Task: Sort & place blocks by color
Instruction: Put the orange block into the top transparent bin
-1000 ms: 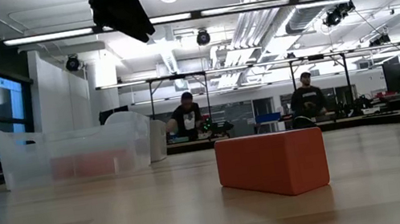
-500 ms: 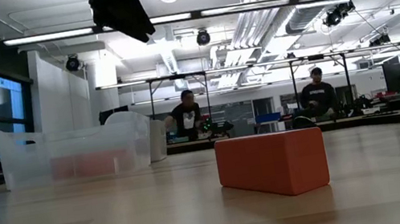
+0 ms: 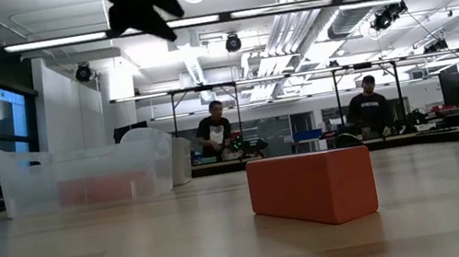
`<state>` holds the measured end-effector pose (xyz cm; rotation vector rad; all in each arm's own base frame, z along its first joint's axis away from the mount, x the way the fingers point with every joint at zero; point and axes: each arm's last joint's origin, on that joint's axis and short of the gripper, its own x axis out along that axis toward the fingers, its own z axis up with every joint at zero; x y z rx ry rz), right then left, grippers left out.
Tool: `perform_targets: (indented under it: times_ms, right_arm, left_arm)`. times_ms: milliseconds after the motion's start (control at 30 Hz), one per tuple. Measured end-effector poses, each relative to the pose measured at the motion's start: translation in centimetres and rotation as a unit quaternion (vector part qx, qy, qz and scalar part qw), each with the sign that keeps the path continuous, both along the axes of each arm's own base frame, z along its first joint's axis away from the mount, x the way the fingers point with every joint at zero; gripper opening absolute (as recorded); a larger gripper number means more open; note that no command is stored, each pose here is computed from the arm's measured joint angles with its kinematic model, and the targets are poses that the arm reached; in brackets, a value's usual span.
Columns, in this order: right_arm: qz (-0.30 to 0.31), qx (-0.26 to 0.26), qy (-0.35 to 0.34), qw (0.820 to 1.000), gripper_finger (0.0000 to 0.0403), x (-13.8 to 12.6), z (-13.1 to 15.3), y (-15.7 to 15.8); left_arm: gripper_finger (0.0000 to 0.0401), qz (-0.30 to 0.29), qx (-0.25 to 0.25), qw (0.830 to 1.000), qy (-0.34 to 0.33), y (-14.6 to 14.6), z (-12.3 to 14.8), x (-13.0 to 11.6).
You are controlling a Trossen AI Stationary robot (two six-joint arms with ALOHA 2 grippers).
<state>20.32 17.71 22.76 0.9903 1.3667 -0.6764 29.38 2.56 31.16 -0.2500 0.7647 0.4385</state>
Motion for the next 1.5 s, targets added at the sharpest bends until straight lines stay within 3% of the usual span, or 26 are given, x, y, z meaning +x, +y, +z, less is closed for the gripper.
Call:
perform_targets:
  times_ms: [367, 633, 867, 1067, 1300, 1500]
  right_arm:
    - [0.015, -0.077, -0.027, 0.997, 0.0195, 0.1, 4.0, -0.4]
    - [0.016, -0.152, -0.06, 0.986, 0.0195, -0.1, 7.7, -1.2]
    - [0.024, -0.179, -0.082, 0.98, 0.0195, 0.1, 9.8, -1.8]
    - [0.054, -0.178, -0.129, 0.974, 0.0195, 1.6, 10.7, -2.3]
    - [0.039, -0.16, -0.225, 0.96, 0.0217, 3.9, 11.4, -2.4]
    - [0.0, -0.124, -0.264, 0.957, 0.0233, 6.5, 11.1, -2.6]
  left_arm:
    - [0.0257, -0.116, 0.041, 0.988, -0.088, -4.2, 1.5, 1.4]
    - [0.0259, -0.182, 0.075, 0.965, -0.172, -6.6, 3.0, 2.1]
    - [0.0259, -0.205, 0.078, 0.957, -0.189, -7.9, 3.3, 2.0]
    - [0.0259, -0.188, 0.027, 0.972, -0.141, -8.6, 2.5, 1.1]
    - [0.0259, -0.143, -0.003, 0.99, 0.009, -8.1, 0.5, -1.4]
    - [0.0259, -0.084, -0.004, 0.984, 0.156, -7.0, -0.8, -4.4]
